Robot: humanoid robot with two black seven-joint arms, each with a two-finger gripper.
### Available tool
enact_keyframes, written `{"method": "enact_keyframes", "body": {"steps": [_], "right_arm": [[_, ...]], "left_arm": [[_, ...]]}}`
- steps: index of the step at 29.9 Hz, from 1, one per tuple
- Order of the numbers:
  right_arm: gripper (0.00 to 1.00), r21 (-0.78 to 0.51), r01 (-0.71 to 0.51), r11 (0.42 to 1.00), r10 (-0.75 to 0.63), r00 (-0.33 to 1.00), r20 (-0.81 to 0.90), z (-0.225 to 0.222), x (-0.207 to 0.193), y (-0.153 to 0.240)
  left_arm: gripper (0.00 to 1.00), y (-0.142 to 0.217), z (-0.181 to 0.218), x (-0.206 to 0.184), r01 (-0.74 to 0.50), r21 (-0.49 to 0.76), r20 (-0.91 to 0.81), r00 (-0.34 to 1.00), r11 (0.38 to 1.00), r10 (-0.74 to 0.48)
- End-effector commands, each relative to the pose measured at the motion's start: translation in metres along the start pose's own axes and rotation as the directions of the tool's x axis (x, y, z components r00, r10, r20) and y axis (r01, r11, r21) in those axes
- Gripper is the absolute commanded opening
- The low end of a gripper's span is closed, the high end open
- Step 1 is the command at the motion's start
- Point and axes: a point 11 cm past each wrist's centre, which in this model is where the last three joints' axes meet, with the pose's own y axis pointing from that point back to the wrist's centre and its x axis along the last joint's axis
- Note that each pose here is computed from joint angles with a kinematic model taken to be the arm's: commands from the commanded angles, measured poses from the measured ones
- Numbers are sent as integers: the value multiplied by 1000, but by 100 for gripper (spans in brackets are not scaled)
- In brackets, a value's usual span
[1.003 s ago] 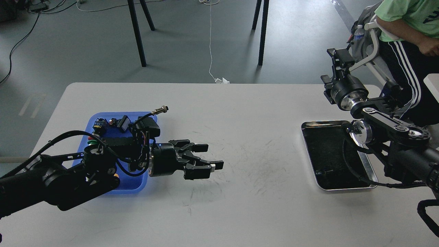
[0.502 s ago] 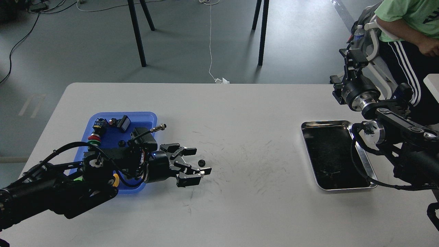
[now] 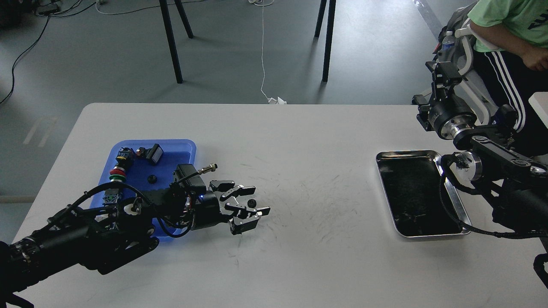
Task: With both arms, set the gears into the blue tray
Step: 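Grasp the black part on the table with the left gripper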
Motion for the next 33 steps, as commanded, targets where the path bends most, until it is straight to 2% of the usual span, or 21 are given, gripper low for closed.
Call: {"method": "enact_keyframes", "body": {"steps": [1,4,15,17,25,30,33], "right_arm": [[97,-2,3,1000,-3,1000,-1,1,-1,0],[97,0,3,1000,-3,1000,-1,1,-1,0],[97,-1,4,1000,-4,1000,-4,1,-1,0],[97,-1,5,1000,-5,1000,-7,1,-1,0],[97,-2,7,1000,-7,1000,-7,2,-2,1],[97,-5,8,1000,-8,1000,-11,3,-2,1],[97,-5,8,1000,-8,1000,-12,3,-2,1]], "left_arm": [[69,1,-1,-4,14,1,41,999,1000,-14],[64,3,-3,-7,24,6,54,998,1000,-24],[62,9,-12,-24,54,38,71,996,998,-57],[55,9,-13,-24,51,39,74,996,998,-54],[48,8,-12,-24,46,34,78,996,998,-49],[38,6,-10,-24,48,29,77,996,998,-50],[38,7,-13,-27,54,42,75,996,998,-57]]}}
